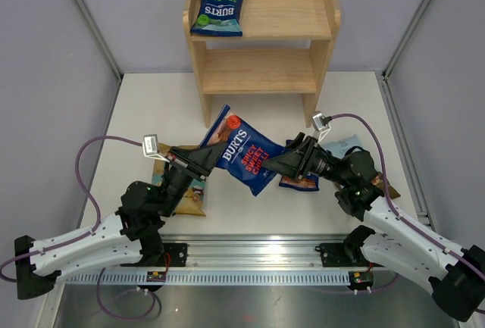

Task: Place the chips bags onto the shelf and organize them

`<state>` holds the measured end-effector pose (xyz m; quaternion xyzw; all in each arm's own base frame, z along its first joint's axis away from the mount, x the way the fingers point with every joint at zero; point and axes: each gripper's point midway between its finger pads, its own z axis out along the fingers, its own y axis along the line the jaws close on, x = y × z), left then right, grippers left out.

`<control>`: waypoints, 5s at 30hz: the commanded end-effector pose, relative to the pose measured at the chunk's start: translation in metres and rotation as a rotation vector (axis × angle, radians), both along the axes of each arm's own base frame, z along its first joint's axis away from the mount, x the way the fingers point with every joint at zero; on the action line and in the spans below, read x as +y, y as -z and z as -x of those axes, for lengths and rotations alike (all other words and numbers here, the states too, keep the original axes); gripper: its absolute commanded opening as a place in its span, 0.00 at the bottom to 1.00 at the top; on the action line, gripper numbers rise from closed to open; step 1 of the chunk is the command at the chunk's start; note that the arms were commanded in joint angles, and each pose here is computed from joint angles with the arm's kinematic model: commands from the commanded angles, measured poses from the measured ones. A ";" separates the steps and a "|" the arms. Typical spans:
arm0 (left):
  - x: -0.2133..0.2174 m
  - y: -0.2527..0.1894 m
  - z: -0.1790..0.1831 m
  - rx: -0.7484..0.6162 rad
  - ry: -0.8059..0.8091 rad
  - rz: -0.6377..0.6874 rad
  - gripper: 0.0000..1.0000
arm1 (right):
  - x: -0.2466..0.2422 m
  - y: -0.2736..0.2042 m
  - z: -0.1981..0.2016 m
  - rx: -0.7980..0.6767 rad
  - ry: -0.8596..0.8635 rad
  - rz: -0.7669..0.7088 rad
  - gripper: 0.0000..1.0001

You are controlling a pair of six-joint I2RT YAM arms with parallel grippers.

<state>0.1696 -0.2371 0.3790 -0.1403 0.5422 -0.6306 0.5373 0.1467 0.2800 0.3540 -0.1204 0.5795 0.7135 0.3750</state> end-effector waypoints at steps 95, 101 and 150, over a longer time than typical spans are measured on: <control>0.176 0.080 0.016 0.089 -0.367 -0.913 0.79 | -0.032 -0.159 -0.382 0.396 1.148 -0.138 0.27; 0.177 0.081 0.016 0.098 -0.376 -0.911 0.78 | -0.028 -0.153 -0.373 0.458 1.122 -0.076 0.42; 0.195 0.080 0.016 0.138 -0.438 -0.876 0.76 | -0.021 -0.117 -0.340 0.615 1.036 -0.008 0.11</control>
